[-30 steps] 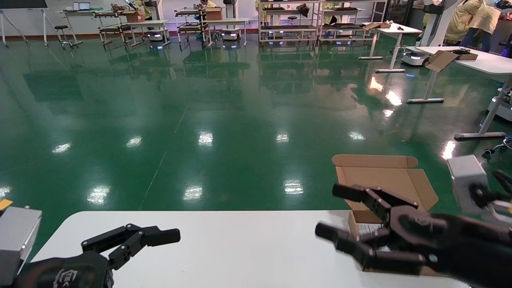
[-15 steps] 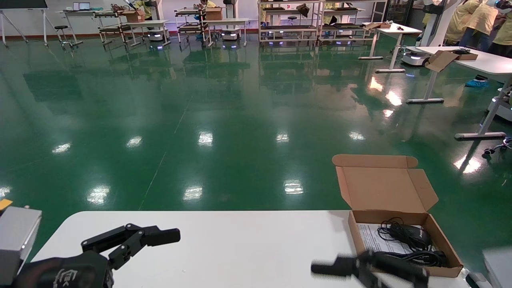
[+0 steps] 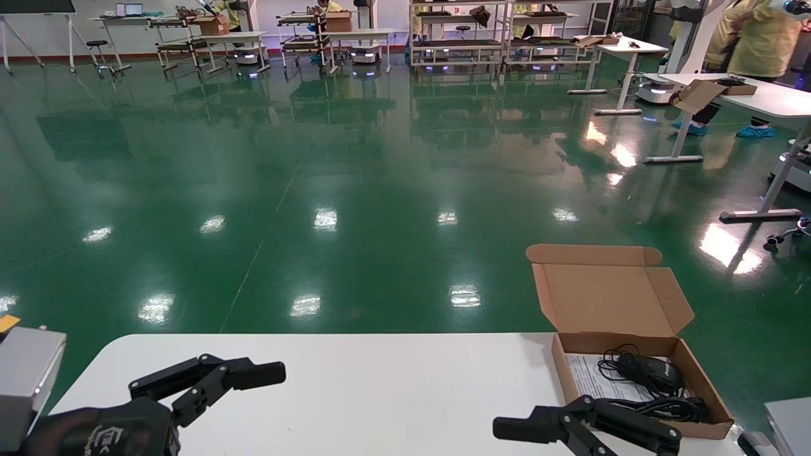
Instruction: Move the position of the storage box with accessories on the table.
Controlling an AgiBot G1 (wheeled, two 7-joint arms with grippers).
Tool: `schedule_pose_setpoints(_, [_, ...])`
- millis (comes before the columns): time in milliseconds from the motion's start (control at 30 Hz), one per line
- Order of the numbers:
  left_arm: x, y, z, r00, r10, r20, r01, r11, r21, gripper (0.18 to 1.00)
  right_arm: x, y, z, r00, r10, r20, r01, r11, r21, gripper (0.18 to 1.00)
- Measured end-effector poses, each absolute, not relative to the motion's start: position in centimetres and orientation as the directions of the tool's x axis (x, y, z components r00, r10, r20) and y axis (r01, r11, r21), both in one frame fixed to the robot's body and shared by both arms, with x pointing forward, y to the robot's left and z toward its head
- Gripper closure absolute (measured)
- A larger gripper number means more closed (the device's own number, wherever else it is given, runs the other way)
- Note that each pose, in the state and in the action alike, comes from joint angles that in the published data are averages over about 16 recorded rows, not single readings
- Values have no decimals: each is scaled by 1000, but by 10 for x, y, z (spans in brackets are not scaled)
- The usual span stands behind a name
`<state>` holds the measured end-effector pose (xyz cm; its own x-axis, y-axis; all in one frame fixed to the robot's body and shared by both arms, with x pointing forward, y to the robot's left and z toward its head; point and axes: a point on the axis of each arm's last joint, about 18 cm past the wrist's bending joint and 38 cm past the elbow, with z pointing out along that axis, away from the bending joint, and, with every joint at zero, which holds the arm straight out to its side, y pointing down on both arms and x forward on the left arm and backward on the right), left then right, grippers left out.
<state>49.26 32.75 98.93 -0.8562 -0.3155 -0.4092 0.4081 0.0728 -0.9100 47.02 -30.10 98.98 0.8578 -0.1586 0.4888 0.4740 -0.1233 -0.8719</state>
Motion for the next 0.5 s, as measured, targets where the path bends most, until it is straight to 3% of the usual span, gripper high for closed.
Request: schedule_pose_setpoints(500, [493,327,989,-856,-315,-409,408,73,-910,184,474,-302,991,860,-174,480,466,-115,-877,178])
